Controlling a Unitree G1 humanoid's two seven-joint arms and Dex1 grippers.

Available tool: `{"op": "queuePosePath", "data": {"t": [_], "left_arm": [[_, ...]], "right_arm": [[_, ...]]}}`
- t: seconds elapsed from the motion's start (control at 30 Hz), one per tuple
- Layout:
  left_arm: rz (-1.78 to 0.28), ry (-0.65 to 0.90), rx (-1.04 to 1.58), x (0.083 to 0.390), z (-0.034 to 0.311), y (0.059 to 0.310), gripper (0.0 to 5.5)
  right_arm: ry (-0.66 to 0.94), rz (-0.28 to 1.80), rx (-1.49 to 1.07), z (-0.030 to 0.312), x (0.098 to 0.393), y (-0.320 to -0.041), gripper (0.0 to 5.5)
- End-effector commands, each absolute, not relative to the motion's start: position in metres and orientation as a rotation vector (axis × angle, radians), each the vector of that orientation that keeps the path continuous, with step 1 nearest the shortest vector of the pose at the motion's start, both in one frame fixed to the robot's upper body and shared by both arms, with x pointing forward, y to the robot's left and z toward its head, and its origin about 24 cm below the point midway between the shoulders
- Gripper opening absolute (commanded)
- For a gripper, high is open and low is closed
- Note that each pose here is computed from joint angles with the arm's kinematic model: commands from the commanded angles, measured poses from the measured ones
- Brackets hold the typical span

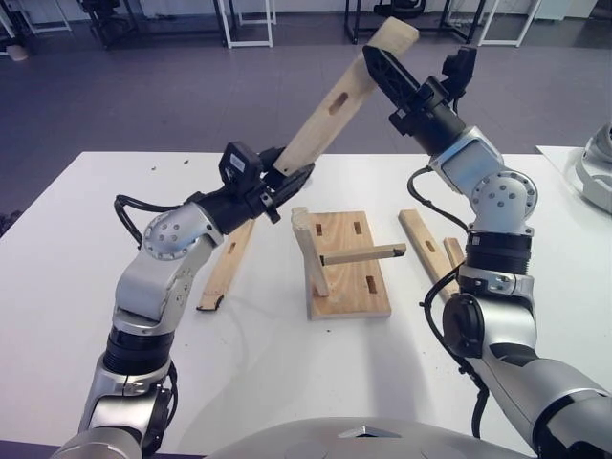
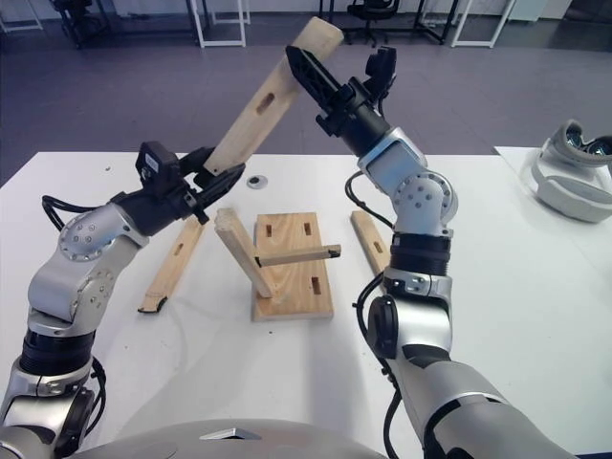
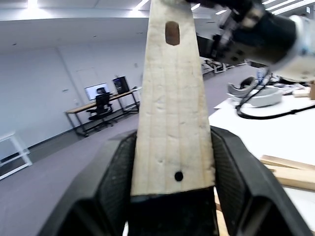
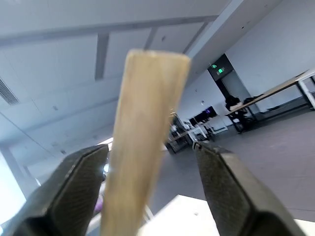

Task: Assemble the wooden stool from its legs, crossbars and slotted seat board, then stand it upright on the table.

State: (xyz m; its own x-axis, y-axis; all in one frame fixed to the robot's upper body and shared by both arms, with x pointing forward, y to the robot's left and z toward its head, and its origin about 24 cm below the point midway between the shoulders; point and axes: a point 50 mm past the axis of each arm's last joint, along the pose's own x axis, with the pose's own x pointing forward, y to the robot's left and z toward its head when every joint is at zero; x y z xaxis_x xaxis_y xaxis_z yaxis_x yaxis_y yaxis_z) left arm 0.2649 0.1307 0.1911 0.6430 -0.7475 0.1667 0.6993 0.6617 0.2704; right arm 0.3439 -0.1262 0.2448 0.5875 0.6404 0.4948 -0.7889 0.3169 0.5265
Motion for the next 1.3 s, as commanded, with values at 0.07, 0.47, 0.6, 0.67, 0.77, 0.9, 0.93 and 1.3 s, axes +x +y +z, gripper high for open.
{"op": "queuePosePath", "data": {"t": [0.07, 0.47, 0.6, 0.67, 0.77, 0.9, 0.93, 1.3], "left_arm": [[-0.86, -0.289, 0.232, 0.267, 0.189, 0.127, 2.13], [-0.848, -0.332, 0.253, 0.268, 0.19, 0.127, 2.13], [-0.781, -0.251, 0.197, 0.269, 0.177, 0.133, 3.08], [-0.699, -0.187, 0.169, 0.263, 0.161, 0.142, 3.39], [-0.578, -0.102, 0.115, 0.248, 0.139, 0.147, 3.85], [-0.364, 0.127, 0.11, 0.238, 0.099, 0.162, 3.85], [-0.338, 0.164, 0.106, 0.237, 0.094, 0.164, 3.85], [-0.353, 0.23, 0.122, 0.231, 0.089, 0.158, 3.85]], "right_arm": [[-0.266, 0.981, 0.872, 0.265, 0.334, -0.131, 2.82], [-0.238, 0.906, 0.886, 0.255, 0.333, -0.145, 1.1], [-0.246, 0.576, 0.817, 0.209, 0.318, -0.203, 1.0], [-0.194, 0.412, 0.81, 0.173, 0.283, -0.232, 1.0], [-0.087, 0.275, 0.845, 0.139, 0.241, -0.236, 1.0], [-0.004, 0.144, 0.883, 0.118, 0.223, -0.227, 1.0], [0.008, 0.132, 0.881, 0.116, 0.222, -0.226, 1.0], [0.07, 0.047, 0.615, 0.118, 0.206, -0.227, 1.0]]}}
